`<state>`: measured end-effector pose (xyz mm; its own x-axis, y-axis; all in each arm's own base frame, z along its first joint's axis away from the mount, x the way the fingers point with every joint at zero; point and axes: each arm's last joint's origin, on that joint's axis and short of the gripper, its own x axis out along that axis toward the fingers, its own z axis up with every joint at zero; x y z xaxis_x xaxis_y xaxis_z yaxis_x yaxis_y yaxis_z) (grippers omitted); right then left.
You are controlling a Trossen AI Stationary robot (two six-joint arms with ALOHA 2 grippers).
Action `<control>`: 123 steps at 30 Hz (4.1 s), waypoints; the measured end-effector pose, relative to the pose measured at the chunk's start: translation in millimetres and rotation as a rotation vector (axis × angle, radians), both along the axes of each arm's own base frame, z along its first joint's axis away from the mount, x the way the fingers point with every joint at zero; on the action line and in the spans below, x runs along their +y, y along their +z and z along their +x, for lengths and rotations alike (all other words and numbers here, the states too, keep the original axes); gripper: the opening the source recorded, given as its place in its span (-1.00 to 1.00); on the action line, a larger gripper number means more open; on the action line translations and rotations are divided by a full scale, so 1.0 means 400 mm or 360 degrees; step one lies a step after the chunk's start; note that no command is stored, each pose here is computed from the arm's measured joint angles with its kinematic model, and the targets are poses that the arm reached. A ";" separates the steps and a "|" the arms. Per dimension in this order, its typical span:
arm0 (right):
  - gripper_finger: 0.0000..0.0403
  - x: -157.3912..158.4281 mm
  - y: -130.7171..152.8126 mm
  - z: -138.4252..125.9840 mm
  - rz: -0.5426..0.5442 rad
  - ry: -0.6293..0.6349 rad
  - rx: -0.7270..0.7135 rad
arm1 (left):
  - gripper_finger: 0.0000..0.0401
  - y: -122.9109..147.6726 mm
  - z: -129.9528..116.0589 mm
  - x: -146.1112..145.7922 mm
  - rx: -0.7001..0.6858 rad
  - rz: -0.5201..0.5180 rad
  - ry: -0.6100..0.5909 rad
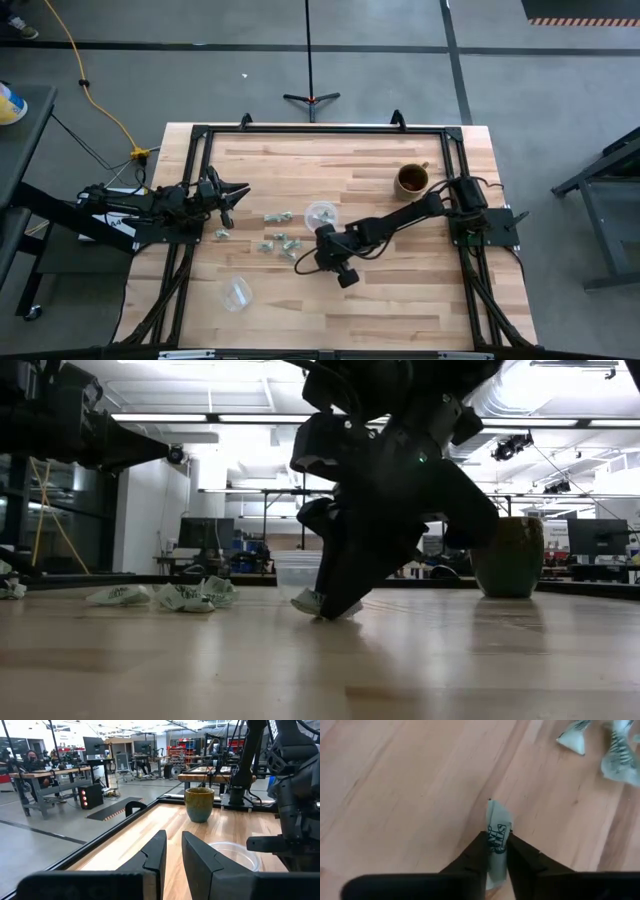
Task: Pick and place items into bin
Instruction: Put the green stevia packet into the top transparent bin
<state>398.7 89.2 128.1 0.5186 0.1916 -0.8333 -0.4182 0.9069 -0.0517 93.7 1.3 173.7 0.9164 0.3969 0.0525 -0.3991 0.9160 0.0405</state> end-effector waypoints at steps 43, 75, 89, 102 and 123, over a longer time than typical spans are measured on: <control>0.24 -0.176 0.178 0.180 0.0152 0.0060 -0.0348 | -0.52 0.000 0.000 0.000 0.0001 0.0000 0.0000; -0.29 -0.137 -0.005 0.202 -0.0051 -0.0037 -0.0100 | -0.52 0.000 0.000 0.000 0.0001 0.0000 -0.0001; -0.97 -0.145 0.071 0.191 -0.0063 -0.0053 -0.0172 | -0.52 0.000 0.000 0.000 0.0000 0.0000 0.0000; -0.97 -0.170 0.221 0.107 -0.0294 -0.0133 -0.0051 | -0.52 0.000 0.000 0.000 -0.0001 0.0000 0.0000; -0.40 -0.263 0.196 0.051 -0.0344 -0.0522 0.0372 | -0.52 0.000 0.000 0.000 0.0001 0.0000 0.0000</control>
